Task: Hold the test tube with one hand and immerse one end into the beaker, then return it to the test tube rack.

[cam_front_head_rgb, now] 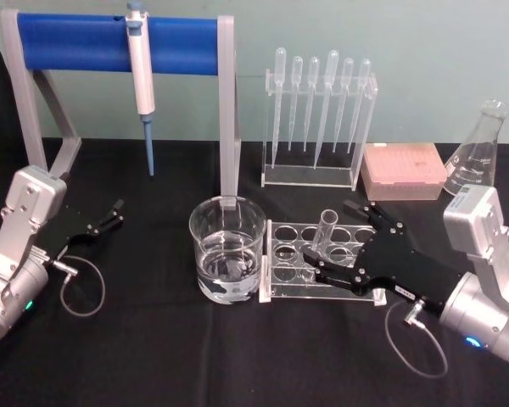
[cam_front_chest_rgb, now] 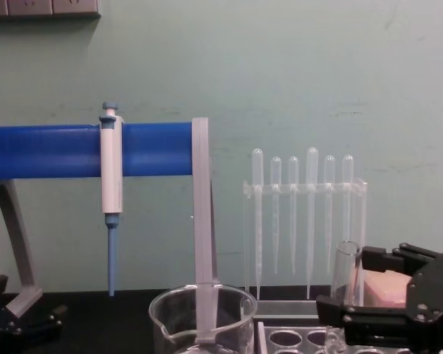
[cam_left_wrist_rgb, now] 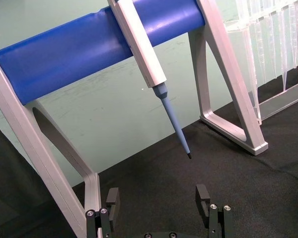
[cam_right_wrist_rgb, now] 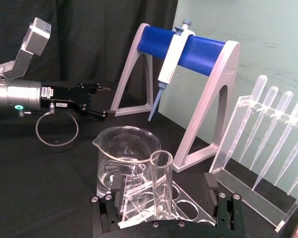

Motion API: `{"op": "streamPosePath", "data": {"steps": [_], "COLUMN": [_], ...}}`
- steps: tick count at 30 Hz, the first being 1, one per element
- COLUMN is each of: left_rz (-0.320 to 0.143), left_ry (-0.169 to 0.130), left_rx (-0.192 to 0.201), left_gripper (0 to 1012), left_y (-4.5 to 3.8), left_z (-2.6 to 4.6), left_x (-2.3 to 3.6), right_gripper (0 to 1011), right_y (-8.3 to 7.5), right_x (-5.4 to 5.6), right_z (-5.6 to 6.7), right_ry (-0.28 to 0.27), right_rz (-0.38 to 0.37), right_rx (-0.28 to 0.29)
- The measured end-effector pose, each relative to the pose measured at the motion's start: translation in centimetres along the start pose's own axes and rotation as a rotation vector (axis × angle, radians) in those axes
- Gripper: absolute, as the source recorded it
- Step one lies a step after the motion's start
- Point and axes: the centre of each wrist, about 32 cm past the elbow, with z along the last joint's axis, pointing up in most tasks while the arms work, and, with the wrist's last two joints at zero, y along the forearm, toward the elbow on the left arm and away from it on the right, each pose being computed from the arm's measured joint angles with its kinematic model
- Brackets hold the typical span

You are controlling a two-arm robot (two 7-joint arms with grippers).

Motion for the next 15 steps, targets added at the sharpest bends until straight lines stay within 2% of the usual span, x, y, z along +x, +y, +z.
{"op": "streamPosePath", "data": {"steps": [15], "left_rz": [0.0], "left_ry": [0.0], "left_rx": [0.0], "left_gripper": [1000], "left_y": [0.0], "left_z": [0.0], "left_x": [0.0], "right_gripper": [1002], "right_y": [0.85], "right_x": [-0.49], "right_z": [0.43], "right_ry": [0.001], "right_rz": [-0.006], "right_rx": [0.006]}}
